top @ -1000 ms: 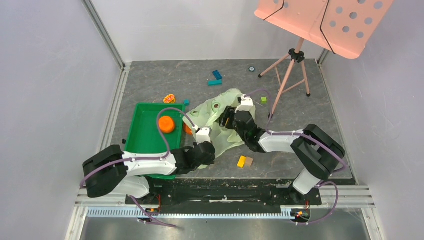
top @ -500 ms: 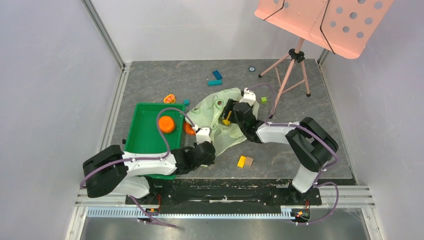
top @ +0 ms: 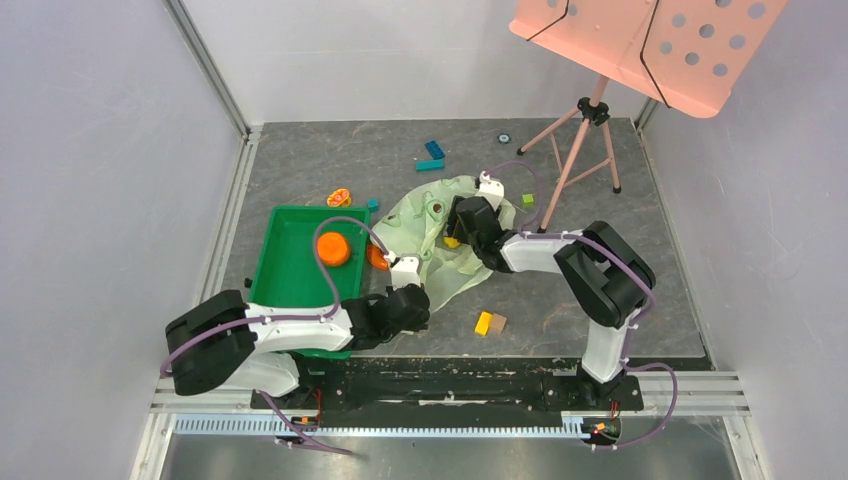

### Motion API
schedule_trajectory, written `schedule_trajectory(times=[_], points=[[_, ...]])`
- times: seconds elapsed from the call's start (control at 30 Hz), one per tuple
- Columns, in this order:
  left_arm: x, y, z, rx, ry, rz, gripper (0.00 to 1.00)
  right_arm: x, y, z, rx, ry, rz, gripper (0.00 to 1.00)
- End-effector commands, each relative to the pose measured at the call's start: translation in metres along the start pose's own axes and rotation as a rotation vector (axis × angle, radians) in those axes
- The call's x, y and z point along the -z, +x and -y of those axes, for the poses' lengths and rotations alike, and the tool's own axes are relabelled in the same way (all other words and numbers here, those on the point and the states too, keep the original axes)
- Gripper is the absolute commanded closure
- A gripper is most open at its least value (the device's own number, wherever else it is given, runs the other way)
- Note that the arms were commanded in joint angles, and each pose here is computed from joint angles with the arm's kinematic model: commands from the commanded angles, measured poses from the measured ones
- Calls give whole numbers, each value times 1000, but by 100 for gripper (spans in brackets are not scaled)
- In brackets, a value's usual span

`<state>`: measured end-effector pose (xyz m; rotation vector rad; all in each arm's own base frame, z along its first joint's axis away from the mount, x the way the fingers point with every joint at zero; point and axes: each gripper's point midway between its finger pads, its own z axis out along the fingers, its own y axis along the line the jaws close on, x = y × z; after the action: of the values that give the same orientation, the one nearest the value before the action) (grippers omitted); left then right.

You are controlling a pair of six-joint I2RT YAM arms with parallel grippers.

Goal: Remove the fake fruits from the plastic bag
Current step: Take out the fake fruit from the plastic bag.

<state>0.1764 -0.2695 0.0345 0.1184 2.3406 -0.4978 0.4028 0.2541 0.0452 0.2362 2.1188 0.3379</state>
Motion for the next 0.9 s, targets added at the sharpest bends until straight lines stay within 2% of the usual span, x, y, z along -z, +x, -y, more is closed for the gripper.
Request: schedule_trajectory(times=[0.0,0.27,0.43,0.57,0.67,0.87], points=[[1,-4,6,34,20,17,98,-13,-10,5,3,65,10,32],[-1,-1,6,33,17,11,98,-23,1,11,94,111,-52,33],[0,-1,5,35,19,12,98,-17,4,16,123,111,-62,61],[1,-1,8,26,30,6,98,5,-5,14,123,38,-24,73],[2,-3,13,12,48,1,98,26,-8,13,132,-20,-16,77],[17,-13,30,1,138,3,96,64,3,19,168,-120,-56,77]])
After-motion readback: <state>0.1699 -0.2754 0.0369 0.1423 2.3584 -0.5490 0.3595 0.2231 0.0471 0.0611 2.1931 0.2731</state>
